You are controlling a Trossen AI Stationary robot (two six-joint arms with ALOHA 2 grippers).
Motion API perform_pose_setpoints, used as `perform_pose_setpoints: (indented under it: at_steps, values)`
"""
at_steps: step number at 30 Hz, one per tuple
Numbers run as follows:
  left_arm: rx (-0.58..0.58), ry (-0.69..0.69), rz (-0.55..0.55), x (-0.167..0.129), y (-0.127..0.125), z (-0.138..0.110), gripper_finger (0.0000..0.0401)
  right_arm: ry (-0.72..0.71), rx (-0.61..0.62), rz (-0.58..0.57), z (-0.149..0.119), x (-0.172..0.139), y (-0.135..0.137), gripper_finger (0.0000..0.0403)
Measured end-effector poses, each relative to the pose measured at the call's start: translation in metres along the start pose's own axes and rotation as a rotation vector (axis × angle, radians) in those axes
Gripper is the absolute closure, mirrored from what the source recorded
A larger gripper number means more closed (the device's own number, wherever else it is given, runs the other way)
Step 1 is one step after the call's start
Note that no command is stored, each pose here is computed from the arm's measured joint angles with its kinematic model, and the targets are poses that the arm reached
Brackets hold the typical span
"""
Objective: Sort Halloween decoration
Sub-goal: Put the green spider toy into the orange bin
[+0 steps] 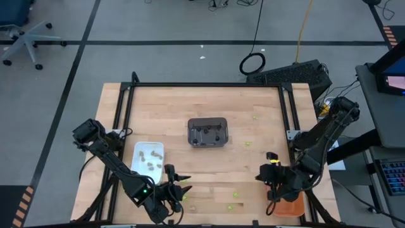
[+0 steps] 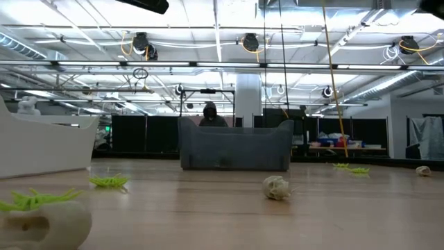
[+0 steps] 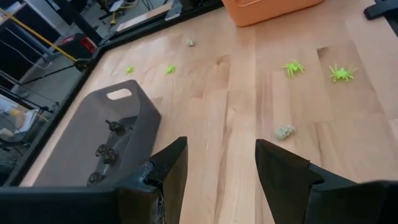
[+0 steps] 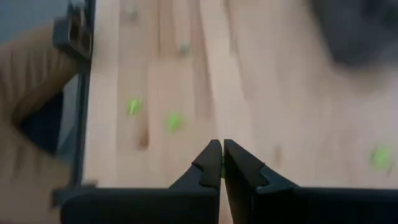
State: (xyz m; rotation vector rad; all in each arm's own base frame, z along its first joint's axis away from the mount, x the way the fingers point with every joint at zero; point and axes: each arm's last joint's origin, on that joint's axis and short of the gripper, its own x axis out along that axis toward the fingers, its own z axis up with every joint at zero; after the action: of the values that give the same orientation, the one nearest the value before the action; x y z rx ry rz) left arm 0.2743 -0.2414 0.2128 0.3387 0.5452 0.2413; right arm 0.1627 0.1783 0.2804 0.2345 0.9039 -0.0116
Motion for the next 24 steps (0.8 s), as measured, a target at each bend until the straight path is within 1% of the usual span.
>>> perform_pose_setpoints:
  at_steps: [5,8,11,16,21,24]
  values:
    - [-0.001,0.009,-0.025,0.0,-0.001,0.0,0.0217,0.17,0.109,-0.001,-0.017,-0.004,0.0,0.0403]
    - [-0.001,0.01,-0.025,0.0,-0.001,0.0,0.0217,0.203,0.167,-0.036,-0.026,-0.009,0.0,0.0403]
    - [-0.002,0.01,-0.025,0.0,-0.001,0.0,0.0217,0.236,0.224,-0.099,-0.035,-0.01,-0.001,0.0403]
    - [-0.002,0.011,-0.027,0.0,-0.001,0.0,0.0217,0.326,0.28,-0.211,-0.053,-0.004,0.003,0.0403]
    - [-0.002,0.011,-0.028,0.0,-0.001,0.0,0.0217,0.43,0.317,-0.302,-0.066,0.008,0.009,0.0403]
    - [-0.002,0.011,-0.028,0.0,-0.001,0.0,0.0217,0.463,0.33,-0.355,-0.07,0.015,0.01,0.0395]
